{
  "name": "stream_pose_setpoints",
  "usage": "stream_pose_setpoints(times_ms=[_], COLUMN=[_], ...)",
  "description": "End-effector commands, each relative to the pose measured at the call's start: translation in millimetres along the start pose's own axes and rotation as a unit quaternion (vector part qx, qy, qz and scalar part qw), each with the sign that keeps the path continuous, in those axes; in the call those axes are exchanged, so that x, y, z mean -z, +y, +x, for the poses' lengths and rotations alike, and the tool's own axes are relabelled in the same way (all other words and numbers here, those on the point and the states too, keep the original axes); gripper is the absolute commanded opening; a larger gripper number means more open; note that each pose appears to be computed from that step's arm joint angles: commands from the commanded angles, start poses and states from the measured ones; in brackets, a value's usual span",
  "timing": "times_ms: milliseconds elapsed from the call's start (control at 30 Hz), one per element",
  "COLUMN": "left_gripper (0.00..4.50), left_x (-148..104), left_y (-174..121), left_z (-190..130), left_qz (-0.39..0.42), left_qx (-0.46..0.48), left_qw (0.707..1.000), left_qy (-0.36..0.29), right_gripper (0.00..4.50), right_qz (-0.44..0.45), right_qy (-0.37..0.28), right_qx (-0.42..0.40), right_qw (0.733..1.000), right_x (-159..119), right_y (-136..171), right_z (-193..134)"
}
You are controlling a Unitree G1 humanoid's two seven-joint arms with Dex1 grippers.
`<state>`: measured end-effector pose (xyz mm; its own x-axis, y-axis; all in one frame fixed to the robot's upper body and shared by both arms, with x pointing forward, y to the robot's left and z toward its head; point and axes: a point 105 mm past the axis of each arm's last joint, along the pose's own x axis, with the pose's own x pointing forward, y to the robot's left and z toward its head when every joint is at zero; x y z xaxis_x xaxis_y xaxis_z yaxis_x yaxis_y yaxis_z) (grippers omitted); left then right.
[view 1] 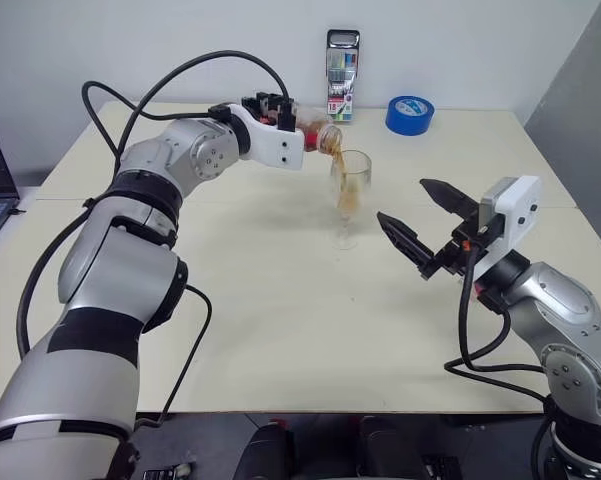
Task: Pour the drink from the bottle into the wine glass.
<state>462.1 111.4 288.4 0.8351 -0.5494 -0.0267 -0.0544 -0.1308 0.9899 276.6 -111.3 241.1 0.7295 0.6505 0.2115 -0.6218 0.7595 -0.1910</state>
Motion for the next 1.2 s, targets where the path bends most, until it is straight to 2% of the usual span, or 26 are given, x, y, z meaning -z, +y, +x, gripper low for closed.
stream_pose_setpoints(times_ms=[33, 667, 1000, 1200], left_gripper=[1.71, 1.71, 1.71, 1.71], left_x=[-5.3, -4.5, -4.1, -6.6], left_y=[30.3, 36.3, 36.3, 34.0], left_z=[0.9, 3.2, 3.4, 4.8], left_qz=[0.025, 0.072, 0.071, 0.038], left_qx=[-0.041, -0.040, -0.040, -0.040], left_qw=[0.999, 0.997, 0.997, 0.998], left_qy=[-0.006, 0.007, 0.008, 0.003], right_gripper=[4.50, 4.50, 4.50, 4.50], right_qz=[-0.016, -0.018, -0.017, -0.015], right_qy=[-0.021, -0.018, -0.016, -0.013], right_qx=[-0.007, 0.001, 0.001, 0.000], right_qw=[1.000, 1.000, 1.000, 1.000], right_x=[-12.5, -11.4, -10.4, -8.1], right_y=[4.3, 1.3, 1.3, 2.5], right_z=[-2.1, -4.1, -5.0, -4.8])
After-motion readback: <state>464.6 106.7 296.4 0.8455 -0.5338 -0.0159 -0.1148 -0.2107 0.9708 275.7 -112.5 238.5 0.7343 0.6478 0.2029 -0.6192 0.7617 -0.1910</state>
